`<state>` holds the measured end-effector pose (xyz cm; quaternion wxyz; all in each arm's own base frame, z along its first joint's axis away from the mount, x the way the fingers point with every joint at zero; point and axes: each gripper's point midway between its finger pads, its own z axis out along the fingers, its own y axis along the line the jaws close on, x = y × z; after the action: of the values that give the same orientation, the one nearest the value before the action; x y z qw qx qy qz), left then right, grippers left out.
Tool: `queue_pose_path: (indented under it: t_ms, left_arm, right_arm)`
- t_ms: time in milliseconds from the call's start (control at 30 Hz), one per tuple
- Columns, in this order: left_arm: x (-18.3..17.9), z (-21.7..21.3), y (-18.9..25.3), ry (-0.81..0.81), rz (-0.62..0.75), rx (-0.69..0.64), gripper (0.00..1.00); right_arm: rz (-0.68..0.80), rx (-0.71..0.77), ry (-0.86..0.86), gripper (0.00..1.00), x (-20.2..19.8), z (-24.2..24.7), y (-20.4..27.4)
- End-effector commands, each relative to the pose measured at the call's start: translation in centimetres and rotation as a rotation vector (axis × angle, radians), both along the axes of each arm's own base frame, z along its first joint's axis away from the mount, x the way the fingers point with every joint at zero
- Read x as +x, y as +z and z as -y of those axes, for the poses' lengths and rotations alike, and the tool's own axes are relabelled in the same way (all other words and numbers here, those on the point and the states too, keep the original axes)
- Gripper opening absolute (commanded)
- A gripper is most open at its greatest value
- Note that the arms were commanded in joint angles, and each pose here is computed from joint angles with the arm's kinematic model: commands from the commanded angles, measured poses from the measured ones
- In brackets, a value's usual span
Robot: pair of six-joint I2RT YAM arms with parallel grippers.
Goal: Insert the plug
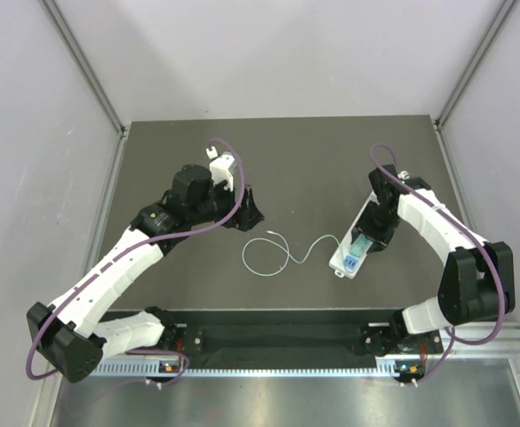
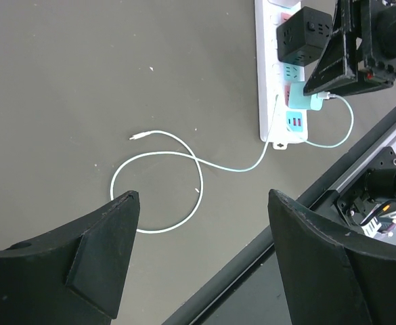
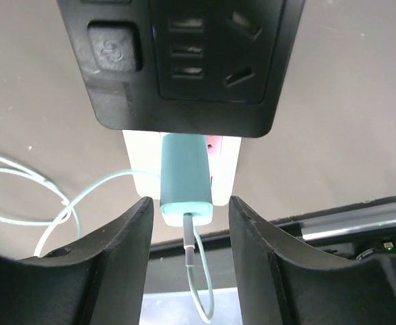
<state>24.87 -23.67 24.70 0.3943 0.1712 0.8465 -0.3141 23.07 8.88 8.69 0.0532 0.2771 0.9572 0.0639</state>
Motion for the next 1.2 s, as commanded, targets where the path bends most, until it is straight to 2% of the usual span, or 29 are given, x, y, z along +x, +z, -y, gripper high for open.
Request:
queue_pose_path:
  t_ms: [0,333,867,1167]
  left_arm:
    - [0.4,0.1,1.1,0.006,0.054,-0.021,0.81]
    - [0.2,0.5,0.6,-0.01,0.036,-0.021,0.81]
    - [0.2,0.7,0.4,-0.015,0.033,-0.015,0.81]
    - [0.1,0.8,0.4,-0.019,0.032,-0.017,0.8]
  right_arm:
    - [0.088,-0.067,-0.037,0.48,0.6,0.0,0.8]
    - [0.164,-0.154,-0.075,0.47,0.4,0.3,0.8]
    - [0.224,-0.123,-0.077,0.4,0.7,-0.3,0.1]
    - [0.234,-0.101,-0.075,0.42,0.4,-1.3,0.0]
